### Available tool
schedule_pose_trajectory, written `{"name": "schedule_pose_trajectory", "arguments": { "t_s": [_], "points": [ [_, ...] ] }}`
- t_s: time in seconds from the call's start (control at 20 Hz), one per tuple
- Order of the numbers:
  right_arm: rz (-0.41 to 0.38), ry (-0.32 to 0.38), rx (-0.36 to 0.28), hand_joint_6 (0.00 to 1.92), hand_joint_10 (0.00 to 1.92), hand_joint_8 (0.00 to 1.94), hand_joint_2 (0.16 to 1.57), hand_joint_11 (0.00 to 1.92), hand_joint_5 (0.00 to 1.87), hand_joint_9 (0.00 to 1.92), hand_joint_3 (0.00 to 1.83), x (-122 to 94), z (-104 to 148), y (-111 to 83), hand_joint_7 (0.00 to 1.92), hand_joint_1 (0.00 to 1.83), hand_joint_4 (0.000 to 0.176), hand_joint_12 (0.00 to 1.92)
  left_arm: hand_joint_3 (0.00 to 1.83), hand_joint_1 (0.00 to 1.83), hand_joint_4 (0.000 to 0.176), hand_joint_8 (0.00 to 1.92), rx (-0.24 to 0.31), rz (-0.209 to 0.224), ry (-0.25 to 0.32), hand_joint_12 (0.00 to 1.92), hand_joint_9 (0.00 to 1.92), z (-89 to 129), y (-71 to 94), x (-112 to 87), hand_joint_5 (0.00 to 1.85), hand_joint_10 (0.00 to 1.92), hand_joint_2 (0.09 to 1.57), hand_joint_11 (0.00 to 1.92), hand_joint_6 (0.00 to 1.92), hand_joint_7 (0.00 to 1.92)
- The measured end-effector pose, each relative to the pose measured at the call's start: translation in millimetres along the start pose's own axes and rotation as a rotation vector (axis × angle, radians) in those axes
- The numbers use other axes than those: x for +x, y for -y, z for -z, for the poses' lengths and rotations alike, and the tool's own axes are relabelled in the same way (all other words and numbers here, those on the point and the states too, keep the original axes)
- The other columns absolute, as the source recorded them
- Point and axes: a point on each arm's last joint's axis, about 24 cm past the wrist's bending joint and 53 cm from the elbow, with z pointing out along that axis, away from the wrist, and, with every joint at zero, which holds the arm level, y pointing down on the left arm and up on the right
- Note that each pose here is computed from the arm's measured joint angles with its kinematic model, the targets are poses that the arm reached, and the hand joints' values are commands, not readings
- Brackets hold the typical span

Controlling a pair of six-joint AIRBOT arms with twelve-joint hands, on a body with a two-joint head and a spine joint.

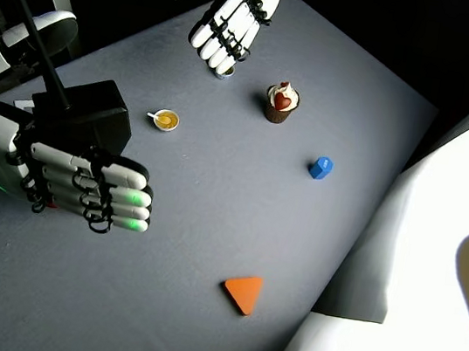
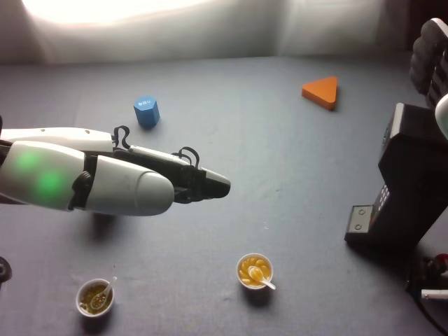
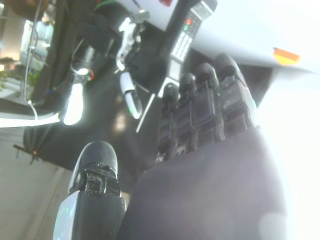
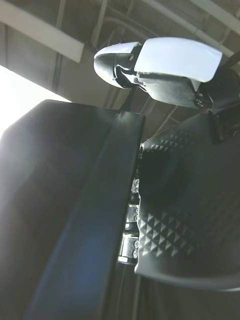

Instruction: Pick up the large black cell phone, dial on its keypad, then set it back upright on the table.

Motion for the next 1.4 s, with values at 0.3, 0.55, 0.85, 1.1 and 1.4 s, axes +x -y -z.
{"name": "schedule_pose_trajectory", "arguments": {
  "t_s": [0.3,0.55,0.85,1.1,1.4],
  "points": [
    [0.012,0.003,-0.018,0.0,0.0,0.0,0.89,0.0,0.0,0.0,0.01,-4,-4,-9.0,0.0,0.34,0.015,0.0,0.0,0.02,0.0,0.0,0.0,0.0,0.0,0.3,0.13,0,0.1,0.1,0.18,0.0,1.26,0.0,0.0,0.17],
    [0.013,-0.004,-0.016,0.0,0.0,0.0,0.89,0.0,0.0,0.0,0.01,-1,-3,-13.9,0.0,0.32,0.015,0.0,0.0,0.0,0.0,0.0,0.006,-0.002,0.001,0.41,0.16,0,1.5,-0.2,0.21,0.0,1.26,0.0,0.0,0.18],
    [0.039,-0.008,-0.045,0.0,0.0,0.0,0.89,0.0,0.0,0.0,0.0,-4,-9,-35.5,0.0,0.32,0.014,0.0,0.0,0.0,0.0,0.0,0.005,-0.005,0.0,0.38,0.15,0,1.4,0.0,0.2,0.0,1.26,0.0,0.0,0.17],
    [0.071,-0.049,-0.057,0.0,0.0,0.0,0.9,0.0,0.0,0.0,0.01,3,-9,-56.2,0.0,0.32,0.008,0.0,0.0,0.0,0.0,0.0,0.005,-0.008,-0.017,0.25,0.13,-2,1.1,6.5,0.21,0.0,1.27,0.0,0.0,0.17],
    [0.108,-0.094,-0.065,0.0,0.0,0.0,0.89,0.0,0.0,0.0,0.0,12,-6,-80.2,0.0,0.3,0.029,0.0,0.0,0.05,0.0,0.0,-0.017,-0.027,-0.025,0.42,0.17,-2,-4.5,8.5,0.22,0.0,1.26,0.0,0.0,0.21]
  ]
}}
